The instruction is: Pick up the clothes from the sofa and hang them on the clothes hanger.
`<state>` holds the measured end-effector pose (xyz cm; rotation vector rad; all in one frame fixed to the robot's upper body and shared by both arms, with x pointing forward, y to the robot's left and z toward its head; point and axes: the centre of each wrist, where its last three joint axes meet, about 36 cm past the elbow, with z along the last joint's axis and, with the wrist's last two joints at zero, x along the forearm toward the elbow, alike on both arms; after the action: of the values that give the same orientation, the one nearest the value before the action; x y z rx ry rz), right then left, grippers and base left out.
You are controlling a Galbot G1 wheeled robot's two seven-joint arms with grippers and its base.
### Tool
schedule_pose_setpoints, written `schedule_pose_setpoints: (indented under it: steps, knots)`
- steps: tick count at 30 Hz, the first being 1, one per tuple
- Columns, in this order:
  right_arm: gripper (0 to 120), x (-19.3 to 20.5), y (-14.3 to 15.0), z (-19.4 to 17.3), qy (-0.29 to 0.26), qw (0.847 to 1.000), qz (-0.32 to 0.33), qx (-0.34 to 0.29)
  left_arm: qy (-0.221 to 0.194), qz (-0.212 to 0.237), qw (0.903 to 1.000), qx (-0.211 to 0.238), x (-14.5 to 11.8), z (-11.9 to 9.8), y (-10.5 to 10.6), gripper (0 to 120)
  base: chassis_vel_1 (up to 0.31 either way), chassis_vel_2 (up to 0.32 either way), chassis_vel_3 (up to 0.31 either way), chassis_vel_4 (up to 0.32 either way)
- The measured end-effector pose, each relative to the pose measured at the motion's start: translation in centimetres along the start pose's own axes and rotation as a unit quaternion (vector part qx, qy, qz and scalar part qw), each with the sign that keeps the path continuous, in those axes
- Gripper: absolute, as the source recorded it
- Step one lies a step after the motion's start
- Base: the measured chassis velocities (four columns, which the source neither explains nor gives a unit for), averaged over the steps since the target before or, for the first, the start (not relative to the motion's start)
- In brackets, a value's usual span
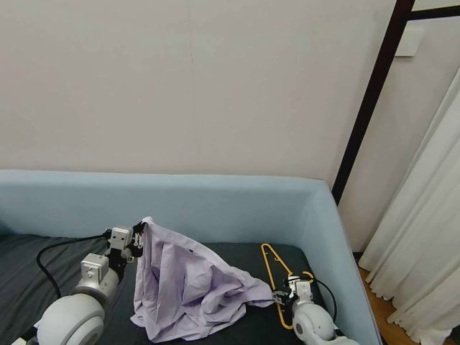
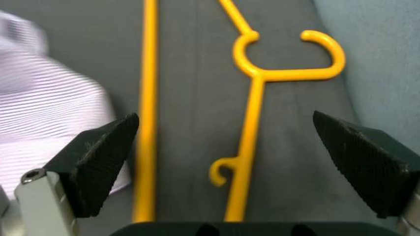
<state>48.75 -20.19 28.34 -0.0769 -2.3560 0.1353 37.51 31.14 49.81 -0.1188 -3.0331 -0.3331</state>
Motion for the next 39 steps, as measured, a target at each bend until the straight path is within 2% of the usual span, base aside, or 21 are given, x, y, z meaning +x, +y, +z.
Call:
schedule_pose_setpoints:
  steps: [5, 20, 23, 25, 27, 30, 32, 35, 39]
  knots:
    - [100, -1.9, -0.1, -0.2, 0.004, 1.0, 0.014, -0.003, 0.0, 0.0, 1.0, 0.002, 0.0, 0.1, -0.1, 0, 0.0, 0.0, 0.0, 0.0]
    - [72, -4.4, -1.8, 0.2, 0.039, 0.998, 0.027, -0.029, 0.0, -0.002, 1.0, 0.006, 0.0, 0.3, -0.3, 0, 0.0, 0.0, 0.0, 0.0]
    - [60, -4.8, -1.8, 0.7, 0.043, 0.998, 0.028, -0.024, 0.0, -0.002, 1.0, 0.006, 0.1, 0.3, -0.3, 0, 0.0, 0.0, 0.0, 0.0]
    - [48, -5.1, -1.5, 1.2, 0.045, 0.998, 0.029, -0.02, 0.0, -0.003, 1.0, 0.006, 0.1, 0.3, -0.3, 0, 0.0, 0.0, 0.0, 0.0]
    - [46, -5.2, -1.5, 1.3, 0.045, 0.998, 0.03, -0.018, -0.001, -0.003, 1.0, 0.006, 0.1, 0.3, -0.2, 0, 0.0, 0.0, 0.0, 0.0]
    - [31, -5.2, -1.3, 1.3, 0.043, 0.999, 0.032, -0.012, -0.002, -0.004, 1.0, 0.006, 0.1, 0.2, -0.2, 0, 0.0, 0.0, 0.0, 0.0]
    - [27, -5.2, -1.3, 1.3, 0.042, 0.999, 0.032, -0.011, -0.002, -0.004, 1.0, 0.006, 0.1, 0.2, -0.2, 0, 0.0, 0.0, 0.0, 0.0]
    - [12, -5.1, -1.3, 1.6, 0.041, 0.999, 0.036, -0.002, -0.003, -0.004, 1.0, 0.007, 0.1, 0.2, -0.2, 0, 0.0, 0.0, 0.0, 0.0]
    - [6, -4.9, -1.4, 2.0, 0.038, 0.998, 0.04, 0.01, -0.005, -0.004, 1.0, 0.007, 0.0, 0.2, -0.2, 0, 0.0, 0.0, 0.0, 0.0]
